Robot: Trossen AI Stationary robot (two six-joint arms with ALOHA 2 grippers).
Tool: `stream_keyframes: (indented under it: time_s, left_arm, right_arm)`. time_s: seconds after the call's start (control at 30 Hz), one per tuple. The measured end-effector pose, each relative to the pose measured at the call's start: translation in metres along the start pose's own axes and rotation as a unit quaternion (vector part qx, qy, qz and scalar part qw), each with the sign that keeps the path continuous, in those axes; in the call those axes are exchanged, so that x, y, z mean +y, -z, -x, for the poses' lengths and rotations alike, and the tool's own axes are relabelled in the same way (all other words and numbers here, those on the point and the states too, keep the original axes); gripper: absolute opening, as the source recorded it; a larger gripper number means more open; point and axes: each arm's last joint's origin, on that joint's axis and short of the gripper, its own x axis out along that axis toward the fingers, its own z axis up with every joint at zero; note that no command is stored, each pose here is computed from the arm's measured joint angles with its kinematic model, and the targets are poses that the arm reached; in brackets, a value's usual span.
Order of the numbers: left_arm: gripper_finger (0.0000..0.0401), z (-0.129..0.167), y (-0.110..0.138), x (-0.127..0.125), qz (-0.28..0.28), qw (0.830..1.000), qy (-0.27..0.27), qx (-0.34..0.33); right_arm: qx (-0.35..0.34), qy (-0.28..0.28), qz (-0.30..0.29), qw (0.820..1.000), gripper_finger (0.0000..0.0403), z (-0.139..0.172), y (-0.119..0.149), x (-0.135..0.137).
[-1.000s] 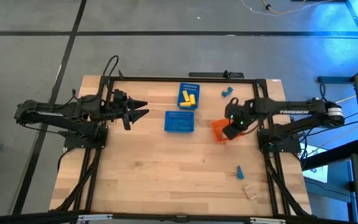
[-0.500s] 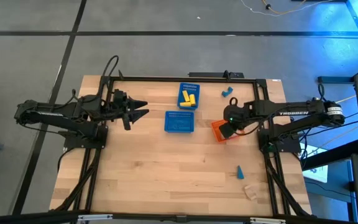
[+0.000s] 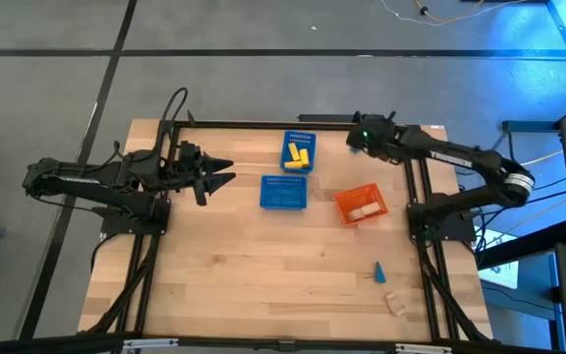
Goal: Sort & place blocks by color
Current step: Put the top blue block into the bottom blue basket
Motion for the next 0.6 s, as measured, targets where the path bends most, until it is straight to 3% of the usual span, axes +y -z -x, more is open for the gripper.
stream_keyframes:
  time_s: [0.07,0.17,0.43,0.6]
  left_arm:
    - [0.0238,0.000,0.000,0.000,0.000,1.000,0.000,0.000]
    - [0.0238,0.000,0.000,0.000,0.000,1.000,0.001,0.001]
    - [0.0238,0.000,0.000,0.000,0.003,1.000,0.004,0.002]
    - [0.0238,0.000,0.000,0.000,0.001,1.000,0.004,0.002]
  right_arm:
    - [-0.001,-0.005,-0.058,0.998,0.0273,-0.020,-0.009,-0.001]
    - [0.004,-0.011,-0.100,0.995,0.0273,-0.046,-0.018,0.003]
    - [0.040,0.077,-0.148,0.985,0.0272,-0.099,-0.015,-0.009]
    - [0.039,0.090,-0.179,0.979,0.0272,-0.115,-0.015,-0.011]
